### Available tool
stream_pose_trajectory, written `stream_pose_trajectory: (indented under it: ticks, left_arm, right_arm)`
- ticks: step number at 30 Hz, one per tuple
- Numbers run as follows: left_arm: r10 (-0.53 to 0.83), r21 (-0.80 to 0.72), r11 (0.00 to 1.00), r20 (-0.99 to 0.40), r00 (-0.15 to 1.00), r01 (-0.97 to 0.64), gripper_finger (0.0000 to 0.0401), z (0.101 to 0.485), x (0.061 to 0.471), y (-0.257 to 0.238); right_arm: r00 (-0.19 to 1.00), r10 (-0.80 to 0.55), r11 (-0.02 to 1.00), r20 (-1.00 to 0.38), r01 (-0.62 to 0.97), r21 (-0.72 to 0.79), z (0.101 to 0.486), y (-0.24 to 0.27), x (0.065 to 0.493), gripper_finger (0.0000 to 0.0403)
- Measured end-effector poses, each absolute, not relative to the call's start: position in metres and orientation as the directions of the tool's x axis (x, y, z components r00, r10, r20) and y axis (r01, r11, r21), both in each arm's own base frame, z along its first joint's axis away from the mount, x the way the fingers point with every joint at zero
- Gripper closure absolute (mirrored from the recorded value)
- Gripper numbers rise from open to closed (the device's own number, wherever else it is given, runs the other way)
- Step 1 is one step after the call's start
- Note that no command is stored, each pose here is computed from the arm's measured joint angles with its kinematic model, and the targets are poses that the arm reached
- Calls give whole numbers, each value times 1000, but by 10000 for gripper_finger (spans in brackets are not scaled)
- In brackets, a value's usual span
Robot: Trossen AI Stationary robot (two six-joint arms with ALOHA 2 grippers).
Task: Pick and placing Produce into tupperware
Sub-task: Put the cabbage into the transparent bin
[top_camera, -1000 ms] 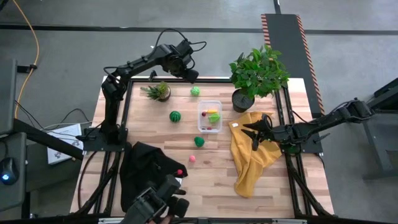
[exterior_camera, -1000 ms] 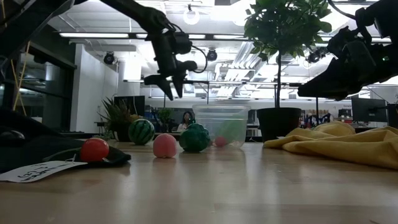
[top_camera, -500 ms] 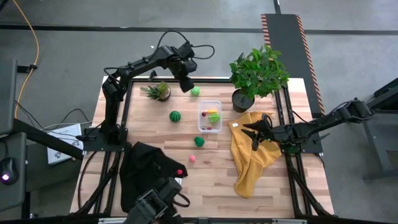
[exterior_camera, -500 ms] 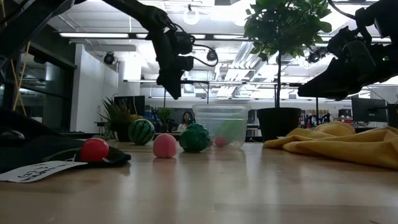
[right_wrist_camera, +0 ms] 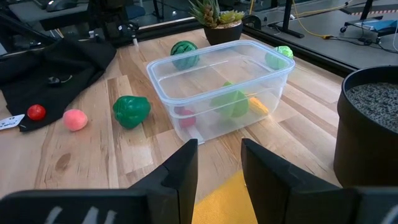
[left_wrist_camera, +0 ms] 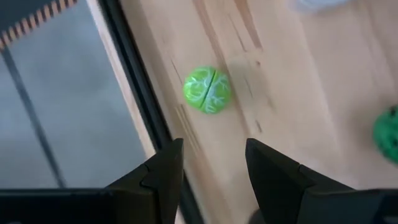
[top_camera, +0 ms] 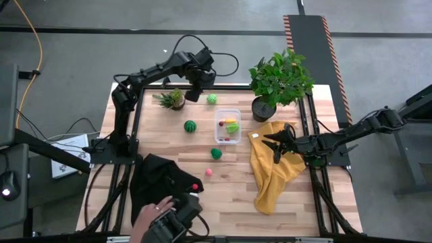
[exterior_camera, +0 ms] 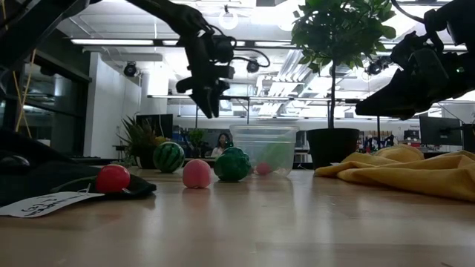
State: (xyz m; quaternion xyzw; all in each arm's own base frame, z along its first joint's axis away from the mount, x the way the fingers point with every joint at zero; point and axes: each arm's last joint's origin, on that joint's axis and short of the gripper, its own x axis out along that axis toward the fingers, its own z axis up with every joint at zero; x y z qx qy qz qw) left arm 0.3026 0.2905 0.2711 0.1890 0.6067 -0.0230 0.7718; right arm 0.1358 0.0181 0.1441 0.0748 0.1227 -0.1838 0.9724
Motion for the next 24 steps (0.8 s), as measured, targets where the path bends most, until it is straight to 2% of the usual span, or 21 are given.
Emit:
stream_pose_trajectory:
  ticks: [2,13,24]
  left_arm:
    - [210,292,901,-941,265,321,238,272,307,288]
    - [232,336,867,-926,297,369,238,273,328,270]
    - [321,485,806,-840,438,339,238,281,350,267]
  right_arm:
    - [902,-339,921,-266,375,100,144,18,136,289]
    - [902,-339,922,-266,375,100,144,18,136,289]
    - [902,-339,921,-266,376,100,144,18,136,289]
